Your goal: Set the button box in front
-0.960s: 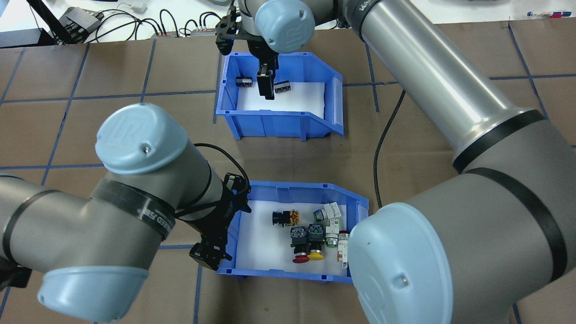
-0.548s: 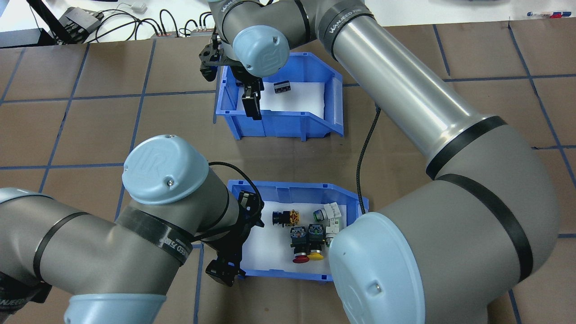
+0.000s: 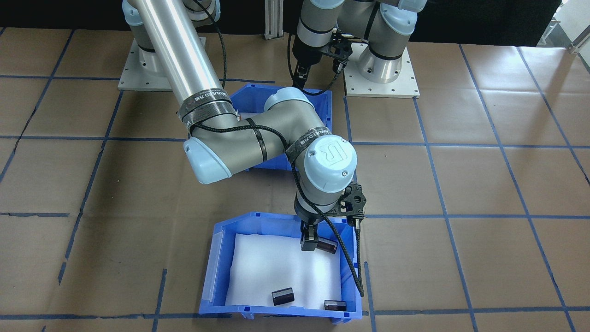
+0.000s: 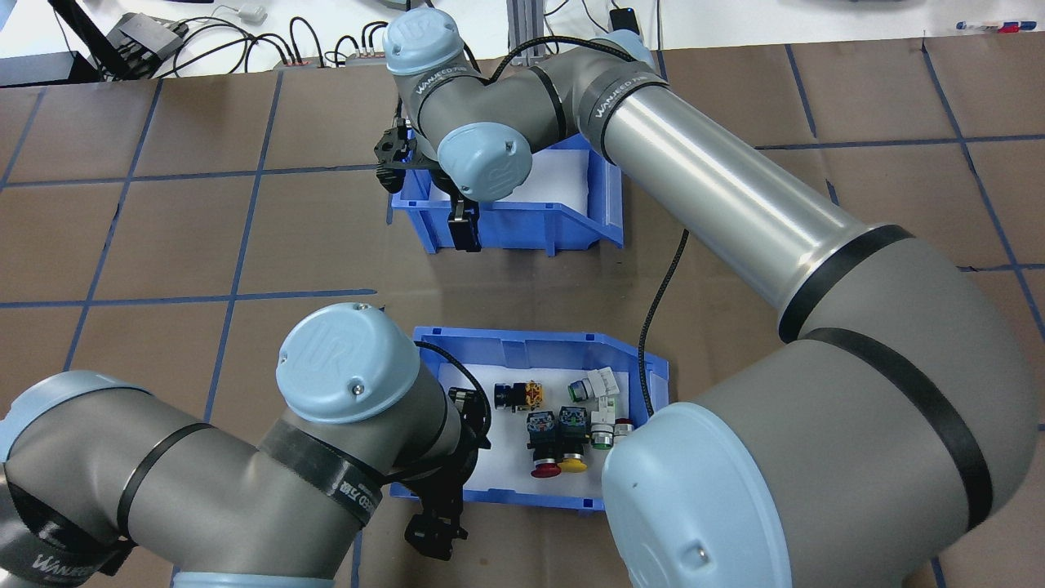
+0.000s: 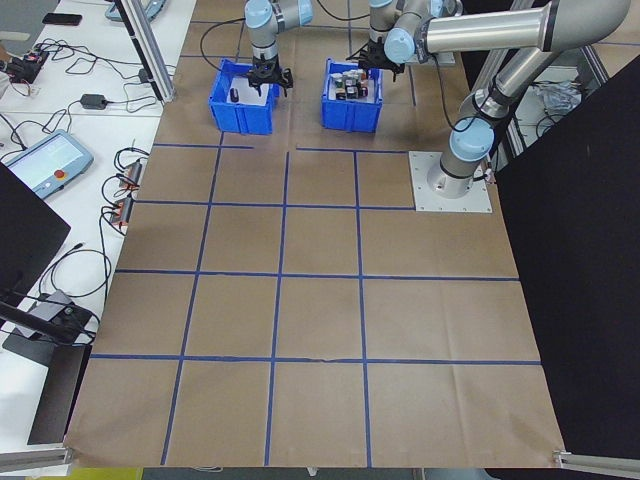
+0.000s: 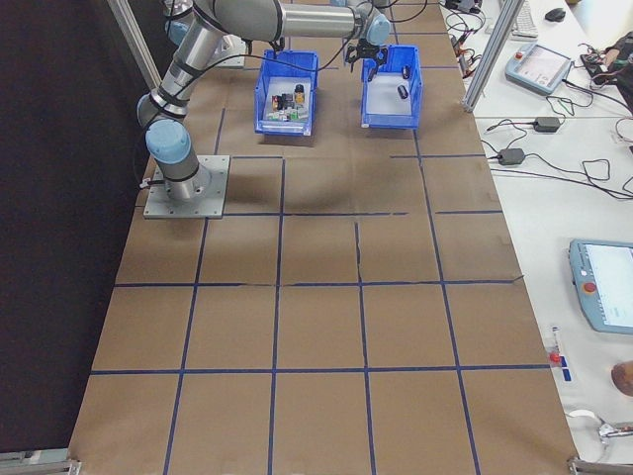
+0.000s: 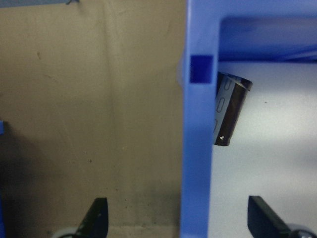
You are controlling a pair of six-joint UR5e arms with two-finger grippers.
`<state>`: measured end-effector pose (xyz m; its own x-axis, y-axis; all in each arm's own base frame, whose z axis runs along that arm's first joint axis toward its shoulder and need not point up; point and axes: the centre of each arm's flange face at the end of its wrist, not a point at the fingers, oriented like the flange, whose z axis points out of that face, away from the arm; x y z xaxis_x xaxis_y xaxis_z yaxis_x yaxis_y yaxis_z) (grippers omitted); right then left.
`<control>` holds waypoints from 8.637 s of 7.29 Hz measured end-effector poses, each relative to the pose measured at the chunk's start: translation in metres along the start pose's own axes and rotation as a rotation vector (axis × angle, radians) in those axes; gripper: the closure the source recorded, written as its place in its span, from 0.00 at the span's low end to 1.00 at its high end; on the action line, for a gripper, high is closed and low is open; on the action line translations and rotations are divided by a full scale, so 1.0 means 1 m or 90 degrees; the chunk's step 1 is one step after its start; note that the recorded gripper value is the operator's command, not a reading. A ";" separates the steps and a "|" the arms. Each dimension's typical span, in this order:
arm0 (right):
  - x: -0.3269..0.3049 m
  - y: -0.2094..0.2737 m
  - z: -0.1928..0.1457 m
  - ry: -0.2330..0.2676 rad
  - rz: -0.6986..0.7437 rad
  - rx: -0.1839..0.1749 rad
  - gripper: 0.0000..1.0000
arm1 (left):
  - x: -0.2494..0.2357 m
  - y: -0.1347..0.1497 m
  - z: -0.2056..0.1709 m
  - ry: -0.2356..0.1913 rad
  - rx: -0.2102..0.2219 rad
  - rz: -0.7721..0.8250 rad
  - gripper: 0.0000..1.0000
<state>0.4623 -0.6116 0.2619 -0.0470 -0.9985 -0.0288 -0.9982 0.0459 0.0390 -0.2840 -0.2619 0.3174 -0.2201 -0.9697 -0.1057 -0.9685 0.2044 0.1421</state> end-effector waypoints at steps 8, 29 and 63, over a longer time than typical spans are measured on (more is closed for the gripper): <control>0.001 0.017 -0.044 0.056 0.008 -0.017 0.99 | 0.006 0.019 0.055 0.032 -0.005 0.014 0.08; -0.204 0.446 -0.097 0.086 -0.110 -0.022 0.98 | 0.309 -0.094 -0.064 0.104 -0.032 0.021 1.00; -0.361 0.131 0.007 0.166 -0.040 0.003 0.00 | 0.129 -0.143 -0.167 -0.006 0.116 0.947 0.00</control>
<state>0.3482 -0.2450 0.2704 0.0254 -0.9735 0.2275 -0.9990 -0.0165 0.0410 -0.1546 -0.4383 0.4483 -0.9907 0.1351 0.0146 0.1351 0.9908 0.0011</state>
